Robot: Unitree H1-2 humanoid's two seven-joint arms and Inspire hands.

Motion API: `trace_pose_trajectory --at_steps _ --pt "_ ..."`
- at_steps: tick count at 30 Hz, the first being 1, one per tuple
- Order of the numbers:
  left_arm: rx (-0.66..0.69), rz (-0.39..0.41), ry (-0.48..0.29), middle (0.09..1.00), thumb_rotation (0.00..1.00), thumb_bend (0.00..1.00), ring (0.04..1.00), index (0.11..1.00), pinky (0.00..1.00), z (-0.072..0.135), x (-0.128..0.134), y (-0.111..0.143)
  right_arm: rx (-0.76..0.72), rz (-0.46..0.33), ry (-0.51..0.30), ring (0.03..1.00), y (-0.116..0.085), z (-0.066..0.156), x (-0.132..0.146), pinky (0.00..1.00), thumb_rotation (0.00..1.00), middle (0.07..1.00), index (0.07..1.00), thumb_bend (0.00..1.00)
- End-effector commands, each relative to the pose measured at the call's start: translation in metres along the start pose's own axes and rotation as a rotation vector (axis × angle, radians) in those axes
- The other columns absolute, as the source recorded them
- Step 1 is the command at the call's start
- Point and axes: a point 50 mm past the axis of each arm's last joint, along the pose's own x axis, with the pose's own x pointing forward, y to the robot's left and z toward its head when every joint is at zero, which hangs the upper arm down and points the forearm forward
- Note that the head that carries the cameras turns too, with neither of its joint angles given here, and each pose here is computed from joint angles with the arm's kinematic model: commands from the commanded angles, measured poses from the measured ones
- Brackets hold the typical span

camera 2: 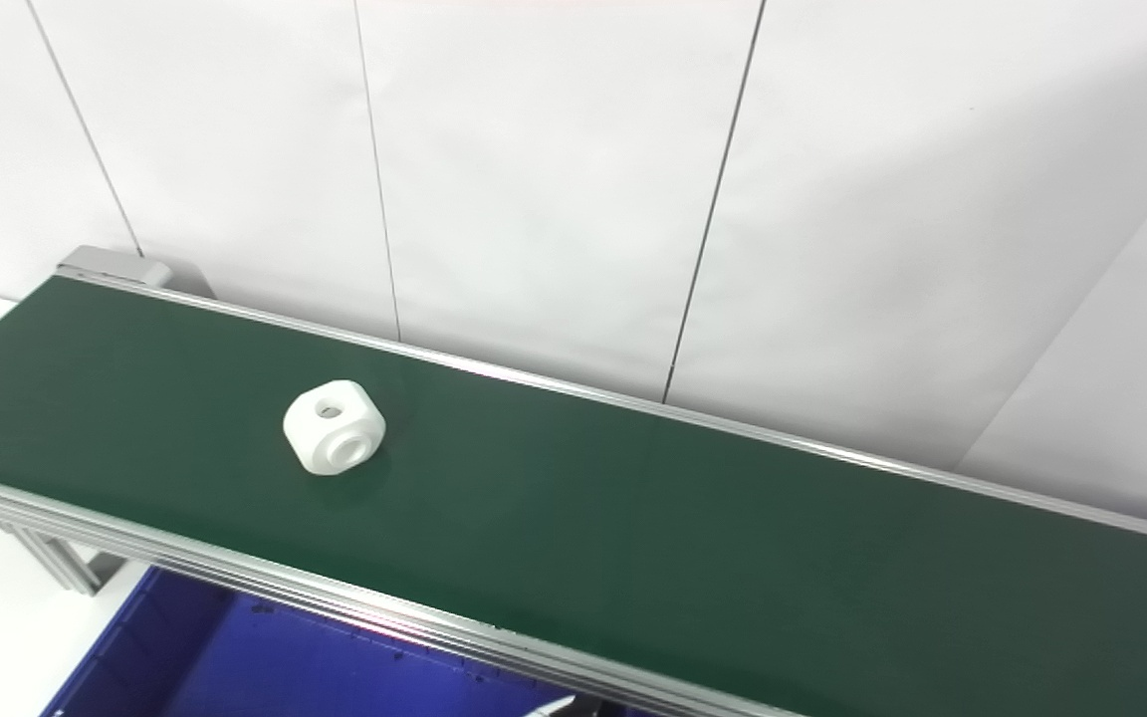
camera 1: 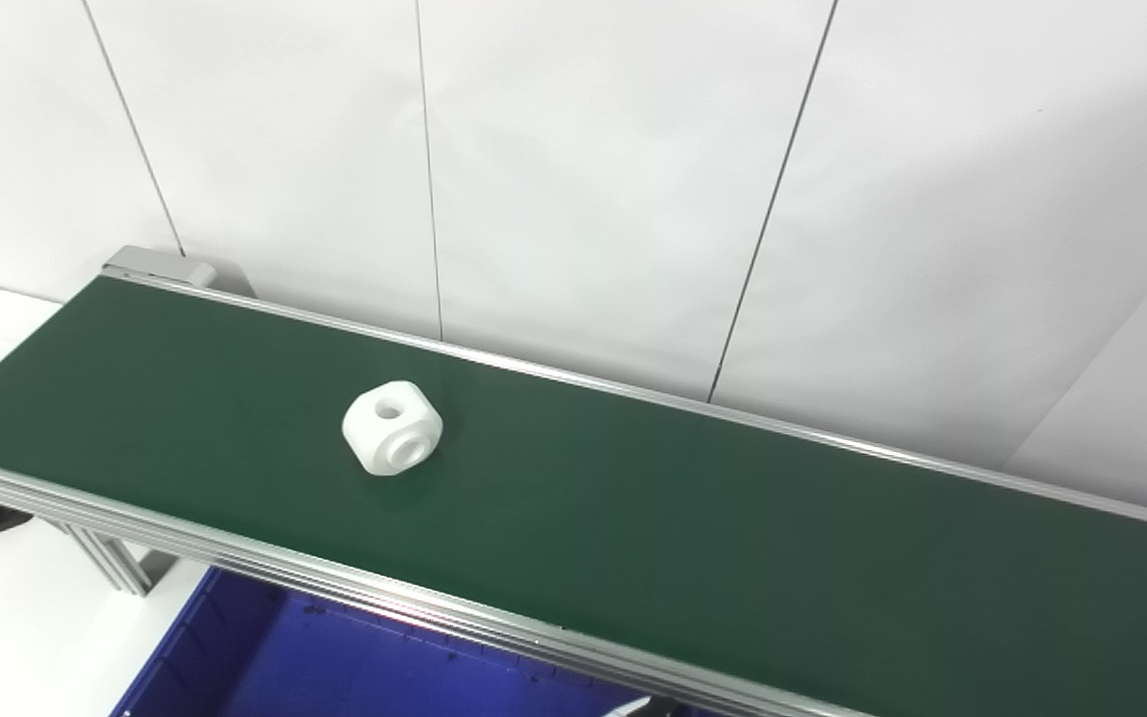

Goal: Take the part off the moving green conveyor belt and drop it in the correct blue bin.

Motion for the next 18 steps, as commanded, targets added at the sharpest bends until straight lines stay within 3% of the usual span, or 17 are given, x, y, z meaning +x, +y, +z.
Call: trace_pose_trajectory --at_steps 1,4,7,9,13,18 --pt "-0.028 0.026 -0.141 0.891 0.75 0.95 0.879 0.879 0.81 0.030 0.005 0.006 0.010 0.003 -0.066 1.000 -0.001 0.009 -0.001 0.96 0.99 1.000 1.000 0.87" --pt "-0.050 0.047 -0.233 0.863 0.69 0.99 0.854 0.841 0.77 0.056 0.008 0.013 0.004 0.009 -0.069 1.000 -0.001 0.009 0.000 0.97 0.99 1.000 1.000 0.87" --pt "0.005 0.076 -0.384 0.820 0.63 0.97 0.819 0.787 0.71 0.094 0.018 0.027 0.000 0.011 -0.072 1.000 -0.001 0.010 0.002 0.99 0.99 1.000 1.000 0.86" --pt "0.071 0.098 -0.446 0.798 0.57 0.97 0.801 0.750 0.67 0.111 0.024 0.039 -0.005 0.014 -0.075 1.000 0.000 0.010 0.004 1.00 0.99 1.000 1.000 0.84" --pt "0.260 0.196 -0.505 0.785 0.46 0.99 0.787 0.724 0.66 0.133 0.040 0.077 0.003 0.019 -0.077 1.000 0.002 0.011 0.008 1.00 0.98 1.000 1.000 0.81" --pt "0.478 0.307 -0.480 0.791 0.42 1.00 0.794 0.729 0.67 0.145 0.064 0.120 0.035 0.019 -0.074 1.000 0.004 0.010 0.013 1.00 0.95 1.000 1.000 0.80"
